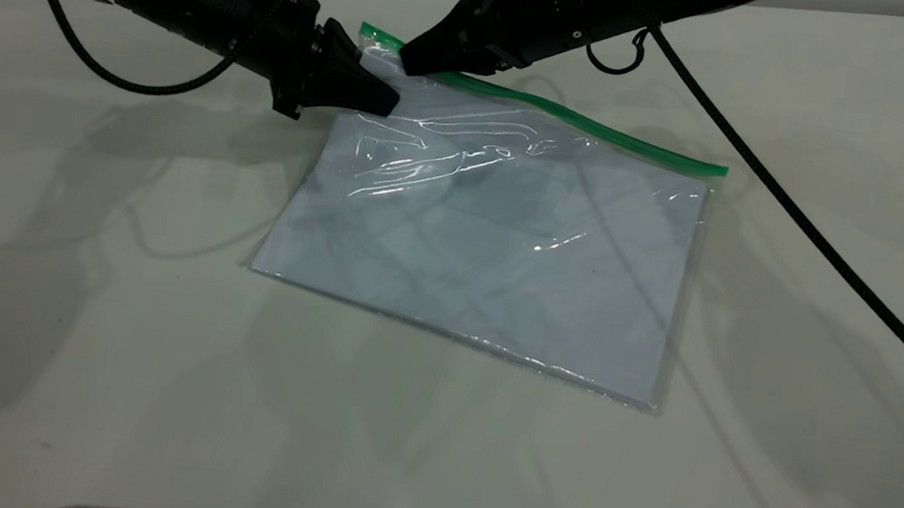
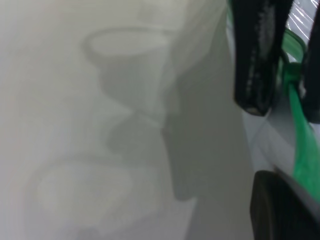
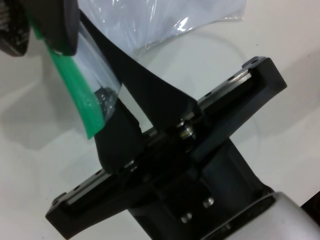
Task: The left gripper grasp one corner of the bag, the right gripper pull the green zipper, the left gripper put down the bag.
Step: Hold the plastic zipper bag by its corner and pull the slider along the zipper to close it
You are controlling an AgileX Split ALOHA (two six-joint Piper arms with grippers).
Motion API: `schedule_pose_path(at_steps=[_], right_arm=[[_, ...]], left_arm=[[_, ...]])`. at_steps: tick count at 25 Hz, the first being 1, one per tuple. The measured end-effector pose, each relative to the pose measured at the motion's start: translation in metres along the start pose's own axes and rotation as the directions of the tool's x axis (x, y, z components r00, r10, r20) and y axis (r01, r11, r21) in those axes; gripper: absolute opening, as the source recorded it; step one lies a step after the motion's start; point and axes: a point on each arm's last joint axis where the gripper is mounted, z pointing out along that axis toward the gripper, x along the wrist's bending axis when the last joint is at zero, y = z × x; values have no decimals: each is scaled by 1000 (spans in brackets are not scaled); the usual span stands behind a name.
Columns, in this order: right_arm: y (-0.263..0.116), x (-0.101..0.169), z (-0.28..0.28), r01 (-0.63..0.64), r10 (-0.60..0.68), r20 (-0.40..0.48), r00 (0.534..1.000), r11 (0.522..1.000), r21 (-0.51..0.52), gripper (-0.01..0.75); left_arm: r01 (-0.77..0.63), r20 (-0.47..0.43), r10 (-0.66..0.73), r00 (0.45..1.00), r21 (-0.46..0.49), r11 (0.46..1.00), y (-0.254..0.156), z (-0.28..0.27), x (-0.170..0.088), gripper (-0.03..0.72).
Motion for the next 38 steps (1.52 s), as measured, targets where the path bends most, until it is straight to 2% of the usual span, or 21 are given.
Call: schedule_pose_path(at_steps=[2,4,9,20,28,38], right_arm=[[0,0,0,1,-1,0,1000,1000,2,75],[-1,0,0,4,-4,1,1000,1000,5,36],[-1,-3,-4,1,-1,-4,1000,1000,3,35],[3,-13,-22,-17,16,-25,1000,999,-31,35],[1,-17,-27,-17,16,-26,1000,1000,-27,35],[0,-25,-29,-4,5,48,999,1000,-15,38]], left_arm=[[17,0,-17,1000,-1,1000,0,0,0,55],[41,0,-41,999,-1,999,0,0,0,55],[66,5,-66,998,-9,998,0,-2,0,55],[145,29,-142,989,-173,974,1,-26,6,55],[154,32,-151,988,-213,965,2,-31,7,55],[155,-7,-163,987,-277,948,2,-39,13,55]])
